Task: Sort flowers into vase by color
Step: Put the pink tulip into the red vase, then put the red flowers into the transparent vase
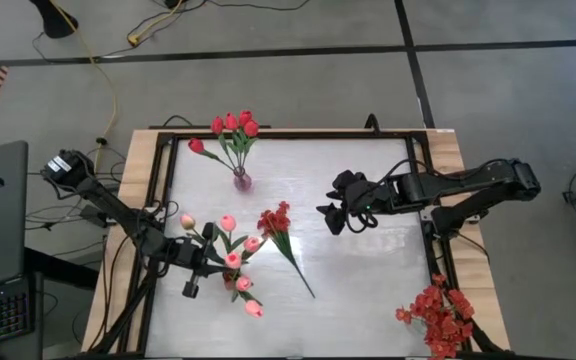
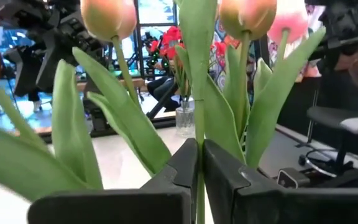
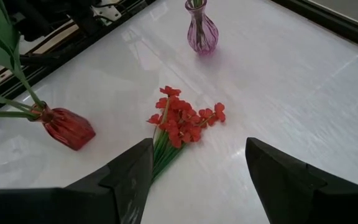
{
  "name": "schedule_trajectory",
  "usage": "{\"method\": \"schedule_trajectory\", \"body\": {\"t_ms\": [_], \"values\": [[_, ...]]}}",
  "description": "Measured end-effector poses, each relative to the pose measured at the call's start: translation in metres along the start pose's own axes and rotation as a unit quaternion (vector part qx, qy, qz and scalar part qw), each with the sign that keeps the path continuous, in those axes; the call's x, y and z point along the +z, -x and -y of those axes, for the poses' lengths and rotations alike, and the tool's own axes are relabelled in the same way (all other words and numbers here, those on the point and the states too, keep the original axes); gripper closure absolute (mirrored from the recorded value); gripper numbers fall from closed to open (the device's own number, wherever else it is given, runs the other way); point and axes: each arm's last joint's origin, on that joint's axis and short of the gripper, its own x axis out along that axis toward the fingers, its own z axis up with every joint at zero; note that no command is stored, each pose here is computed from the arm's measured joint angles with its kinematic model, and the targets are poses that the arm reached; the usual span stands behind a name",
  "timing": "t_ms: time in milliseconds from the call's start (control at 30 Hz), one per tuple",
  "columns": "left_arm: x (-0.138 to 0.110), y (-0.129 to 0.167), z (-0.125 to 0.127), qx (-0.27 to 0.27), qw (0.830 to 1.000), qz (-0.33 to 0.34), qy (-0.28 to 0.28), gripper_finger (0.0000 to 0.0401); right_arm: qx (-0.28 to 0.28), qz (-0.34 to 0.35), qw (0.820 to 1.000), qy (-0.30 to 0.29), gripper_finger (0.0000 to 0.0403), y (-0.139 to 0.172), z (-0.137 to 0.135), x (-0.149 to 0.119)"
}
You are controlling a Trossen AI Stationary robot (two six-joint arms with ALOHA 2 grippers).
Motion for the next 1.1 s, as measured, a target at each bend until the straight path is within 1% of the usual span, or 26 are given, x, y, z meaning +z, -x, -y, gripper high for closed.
{"method": "schedule_trajectory", "body": {"t_ms": [200,367,533,633,733,933,1000,1100], "values": [[0.0,0.0,0.0,0.0,1.0,0.0,-0.03,0.0347,0.0,0.0,1.0,0.0,0.0121,0.0,0.0,0.0],[0.0,0.0,0.0,-0.005,1.0,0.001,-0.018,0.0299,0.0,0.0,1.0,0.0,0.0121,0.0,0.0,0.0],[0.001,0.0,0.004,-0.065,0.998,0.006,-0.006,0.0265,0.0,0.0,1.0,0.0,0.0121,0.0,0.0,0.0],[0.008,-0.001,0.006,-0.096,0.995,0.019,-0.001,0.026,0.0,0.0,1.0,0.0,0.0121,0.0,0.0,0.0],[0.019,0.001,0.006,-0.115,0.992,0.045,0.003,0.0259,0.0,0.0,1.0,0.0,0.0121,0.0,0.0,0.0],[0.044,0.017,0.0,-0.147,0.984,0.101,0.027,0.0259,0.003,-0.002,1.0,-0.012,0.0121,0.0,-0.001,-0.001],[0.049,0.023,-0.003,-0.155,0.981,0.106,0.038,0.0259,0.003,-0.005,1.0,-0.014,0.0121,-0.003,-0.003,-0.002],[0.051,0.03,-0.006,-0.156,0.982,0.093,0.046,0.0259,-0.001,-0.015,1.0,-0.01,0.0121,-0.009,-0.004,-0.005]]}}
